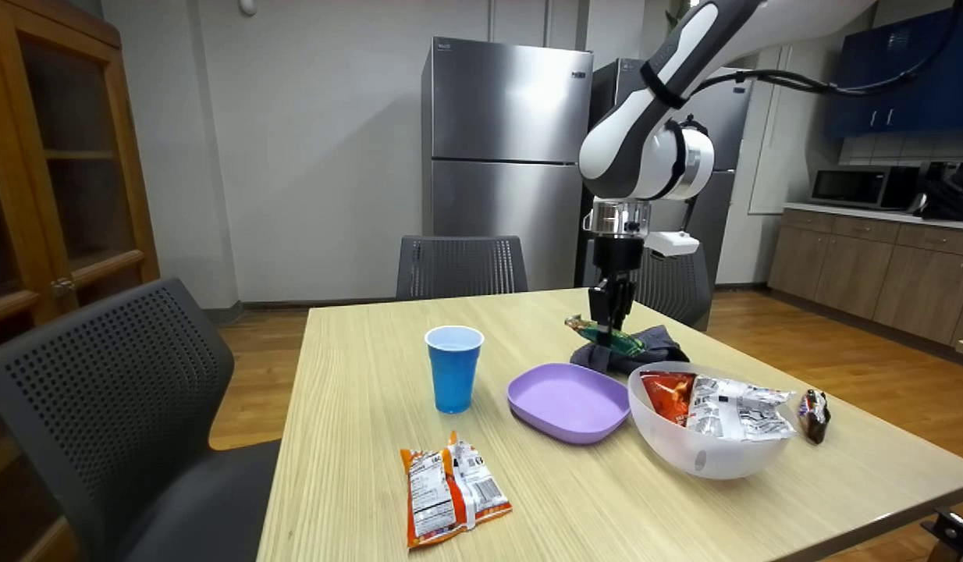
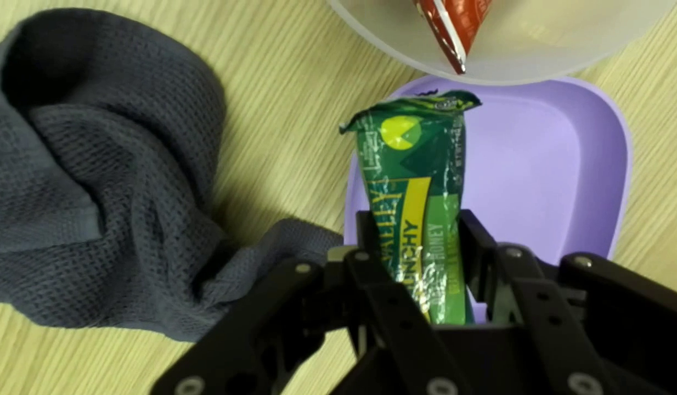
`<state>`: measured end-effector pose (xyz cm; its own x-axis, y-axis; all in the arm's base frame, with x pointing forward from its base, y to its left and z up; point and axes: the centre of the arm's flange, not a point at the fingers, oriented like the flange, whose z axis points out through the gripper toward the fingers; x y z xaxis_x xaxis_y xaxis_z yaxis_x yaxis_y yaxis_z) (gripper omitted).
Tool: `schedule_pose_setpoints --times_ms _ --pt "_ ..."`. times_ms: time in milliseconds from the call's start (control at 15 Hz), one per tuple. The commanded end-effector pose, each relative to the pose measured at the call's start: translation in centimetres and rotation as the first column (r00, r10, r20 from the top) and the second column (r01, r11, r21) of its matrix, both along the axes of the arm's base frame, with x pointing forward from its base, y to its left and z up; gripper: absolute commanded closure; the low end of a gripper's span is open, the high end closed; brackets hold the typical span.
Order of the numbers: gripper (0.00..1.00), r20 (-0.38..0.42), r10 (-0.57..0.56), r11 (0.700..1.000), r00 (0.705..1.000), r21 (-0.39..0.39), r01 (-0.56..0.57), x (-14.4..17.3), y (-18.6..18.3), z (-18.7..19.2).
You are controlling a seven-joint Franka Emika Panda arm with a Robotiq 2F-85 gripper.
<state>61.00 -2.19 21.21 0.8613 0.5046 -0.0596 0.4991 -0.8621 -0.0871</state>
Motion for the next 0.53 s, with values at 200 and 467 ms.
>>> schedule_pose_setpoints --times_ms 200,467 --pt "0.87 -0.008 -0.027 1.0 1.0 0.0 0.027 -1.0 1.6 -1.2" --pt "0.87 -0.005 -0.031 1.0 1.0 -0.005 0.031 -0.9 2.5 -1.8"
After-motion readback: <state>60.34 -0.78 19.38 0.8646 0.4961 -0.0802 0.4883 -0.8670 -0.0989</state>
